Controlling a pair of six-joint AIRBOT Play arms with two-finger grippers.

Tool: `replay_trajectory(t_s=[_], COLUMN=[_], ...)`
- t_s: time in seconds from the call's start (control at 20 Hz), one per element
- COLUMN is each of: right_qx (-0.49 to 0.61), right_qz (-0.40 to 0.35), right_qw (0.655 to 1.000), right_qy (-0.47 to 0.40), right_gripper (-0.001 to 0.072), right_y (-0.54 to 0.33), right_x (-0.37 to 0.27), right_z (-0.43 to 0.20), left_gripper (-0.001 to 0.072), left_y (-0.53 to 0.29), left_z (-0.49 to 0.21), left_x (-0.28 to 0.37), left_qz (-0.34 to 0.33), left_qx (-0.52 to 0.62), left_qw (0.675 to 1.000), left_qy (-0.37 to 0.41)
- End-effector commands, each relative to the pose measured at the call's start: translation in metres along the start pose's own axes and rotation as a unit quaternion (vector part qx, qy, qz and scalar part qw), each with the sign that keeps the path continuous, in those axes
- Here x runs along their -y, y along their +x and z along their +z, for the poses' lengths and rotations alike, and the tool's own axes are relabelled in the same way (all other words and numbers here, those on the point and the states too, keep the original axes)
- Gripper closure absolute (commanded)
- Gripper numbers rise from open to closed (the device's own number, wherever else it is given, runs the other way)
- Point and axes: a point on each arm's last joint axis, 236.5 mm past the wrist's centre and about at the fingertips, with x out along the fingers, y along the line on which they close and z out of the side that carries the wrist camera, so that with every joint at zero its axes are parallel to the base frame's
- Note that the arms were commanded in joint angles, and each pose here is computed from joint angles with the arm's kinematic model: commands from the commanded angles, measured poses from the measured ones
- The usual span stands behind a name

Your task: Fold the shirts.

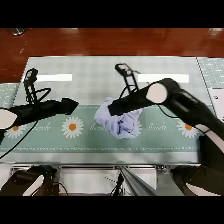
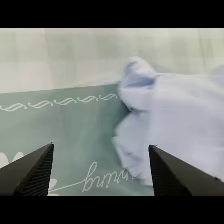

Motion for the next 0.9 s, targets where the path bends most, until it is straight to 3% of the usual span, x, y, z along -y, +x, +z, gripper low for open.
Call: replay_trajectory(t_s=[0.0, 0.2, 0.3, 0.5, 0.65, 0.85], right_qx=[-0.020, 0.030, 0.091, 0.113, 0.103, 0.084], right_qz=[0.033, -0.004, -0.060, -0.209, -0.208, -0.140], right_qw=[0.999, 0.999, 0.993, 0.956, 0.934, 0.935], right_qy=[0.025, 0.012, 0.040, 0.172, 0.273, 0.315], right_gripper=[0.0086, 0.0094, 0.0094, 0.0095, 0.0094, 0.0095], right_y=[0.030, -0.051, -0.112, -0.202, -0.197, -0.138], right_x=[-0.011, 0.022, 0.075, 0.213, 0.251, 0.230], right_z=[-0.005, 0.043, 0.061, 0.006, -0.066, -0.123], left_gripper=[0.0006, 0.0006, 0.0006, 0.0006, 0.0006, 0.0006], left_y=[0.000, -0.002, -0.001, 0.024, 0.063, 0.093], left_z=[-0.009, -0.035, -0.042, -0.067, -0.070, -0.041], left_x=[0.001, 0.007, 0.017, 0.038, 0.044, 0.093], left_qz=[-0.003, -0.013, -0.033, -0.070, -0.083, -0.155], left_qx=[-0.020, -0.075, -0.090, -0.147, -0.159, -0.154], left_qw=[1.000, 0.997, 0.995, 0.986, 0.984, 0.976], left_qy=[-0.001, -0.001, -0.012, -0.027, 0.012, 0.007])
